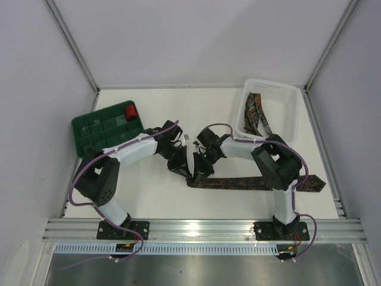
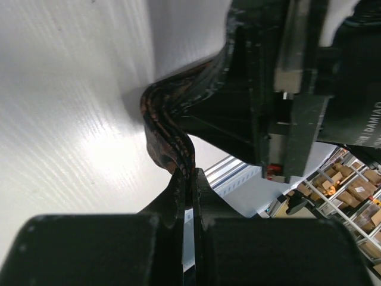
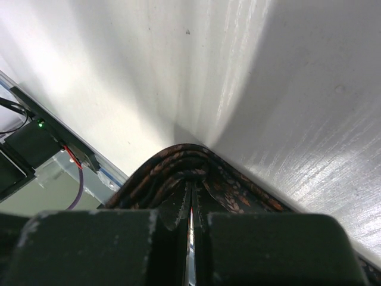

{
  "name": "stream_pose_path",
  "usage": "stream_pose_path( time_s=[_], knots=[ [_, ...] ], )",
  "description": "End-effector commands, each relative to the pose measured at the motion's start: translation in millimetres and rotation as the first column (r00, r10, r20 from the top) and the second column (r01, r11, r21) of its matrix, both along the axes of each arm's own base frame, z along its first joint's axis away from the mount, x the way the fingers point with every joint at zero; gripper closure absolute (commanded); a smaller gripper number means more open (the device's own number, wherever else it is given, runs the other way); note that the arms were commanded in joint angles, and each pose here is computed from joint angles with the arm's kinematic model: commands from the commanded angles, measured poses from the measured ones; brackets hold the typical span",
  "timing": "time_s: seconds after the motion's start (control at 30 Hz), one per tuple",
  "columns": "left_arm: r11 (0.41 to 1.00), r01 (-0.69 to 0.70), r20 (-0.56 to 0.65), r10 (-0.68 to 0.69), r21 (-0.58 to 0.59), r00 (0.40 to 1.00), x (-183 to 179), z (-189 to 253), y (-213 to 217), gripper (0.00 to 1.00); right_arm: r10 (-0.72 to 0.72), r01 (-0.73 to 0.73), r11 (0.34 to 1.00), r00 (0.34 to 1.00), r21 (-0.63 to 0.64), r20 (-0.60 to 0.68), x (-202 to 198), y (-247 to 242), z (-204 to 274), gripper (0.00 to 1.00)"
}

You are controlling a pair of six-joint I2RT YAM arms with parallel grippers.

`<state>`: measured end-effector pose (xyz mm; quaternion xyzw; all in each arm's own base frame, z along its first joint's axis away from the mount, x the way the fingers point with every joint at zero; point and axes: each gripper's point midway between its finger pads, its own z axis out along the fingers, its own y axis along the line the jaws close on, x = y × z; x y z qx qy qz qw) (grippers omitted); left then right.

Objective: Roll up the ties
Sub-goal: Roll the tie

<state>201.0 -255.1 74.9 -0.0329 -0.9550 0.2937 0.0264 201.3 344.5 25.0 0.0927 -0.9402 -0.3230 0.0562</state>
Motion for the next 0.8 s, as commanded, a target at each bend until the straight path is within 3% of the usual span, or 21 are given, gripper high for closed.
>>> stream_pose_path(
  time_s=[0.0, 0.77],
  knots=[
    [0.997, 0.015, 0.018, -0.013, -0.076, 1.000, 4, 22, -23, 0.98, 0.000, -0.001, 1.000, 1.000, 0.012, 0.021, 8, 8, 0, 0.98],
    [0.999, 0.019, -0.014, -0.019, -0.029, 1.000, 7, -2, -40, 0.99, -0.042, 0.042, 0.999, 0.998, -0.005, 0.039, 8, -20, 17, 0.97]
  ],
)
